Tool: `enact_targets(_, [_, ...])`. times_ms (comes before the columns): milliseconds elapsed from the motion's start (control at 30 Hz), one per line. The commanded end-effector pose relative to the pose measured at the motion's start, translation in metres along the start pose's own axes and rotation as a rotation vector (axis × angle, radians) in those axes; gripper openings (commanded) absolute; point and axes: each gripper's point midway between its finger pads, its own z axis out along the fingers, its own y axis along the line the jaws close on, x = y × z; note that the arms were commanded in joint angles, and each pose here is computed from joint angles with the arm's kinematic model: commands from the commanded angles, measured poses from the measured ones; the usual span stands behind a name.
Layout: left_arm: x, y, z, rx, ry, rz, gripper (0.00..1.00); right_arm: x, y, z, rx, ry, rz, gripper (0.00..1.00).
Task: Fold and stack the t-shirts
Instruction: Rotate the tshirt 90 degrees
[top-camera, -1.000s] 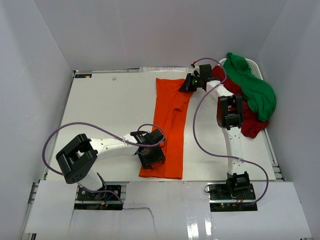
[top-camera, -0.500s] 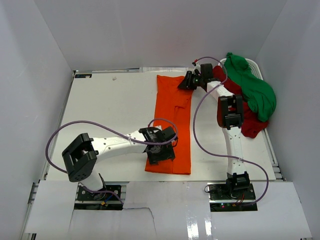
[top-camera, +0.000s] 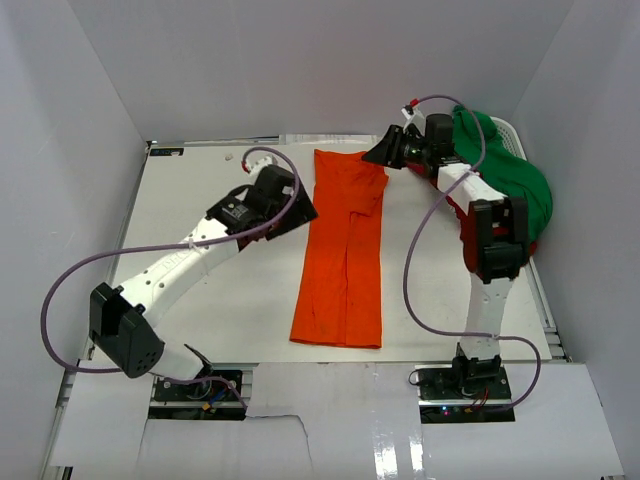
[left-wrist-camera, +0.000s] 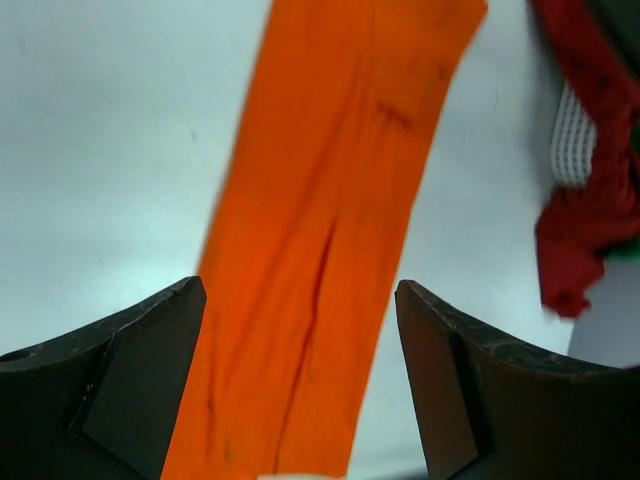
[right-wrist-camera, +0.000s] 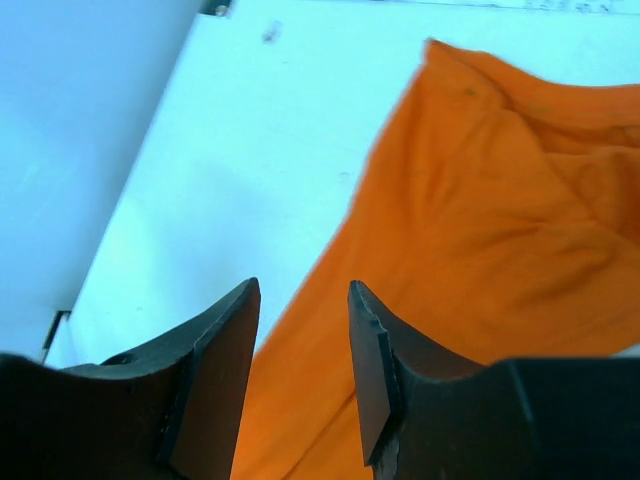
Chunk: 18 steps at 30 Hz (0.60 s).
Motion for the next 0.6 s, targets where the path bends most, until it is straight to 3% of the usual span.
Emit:
enact_targets(0, [-0.049, 0.0, 0.02, 0.055, -0.122, 0.106, 0.88, 0.003, 0.059, -0.043, -0.076, -0.041, -0.074, 0.47])
enact_targets(333, [-0.108, -0.076, 0.095, 0.381, -0.146, 0.257, 0.85, 0.181, 0.103, -0.113, 0.121, 0.212, -0.05, 0.48])
enact_targets(500, [-0.093, -0.1, 0.137, 0.507, -0.064, 0.363, 0.84, 0.258, 0.123, -0.135, 0.078, 0.323, 0.027, 0.48])
enact_targets(567, [-0.092, -0.103, 0.145, 0.526, -0.066, 0.377, 0.83, 0.267, 0.129, -0.14, 0.052, 0.312, 0.038, 0.49])
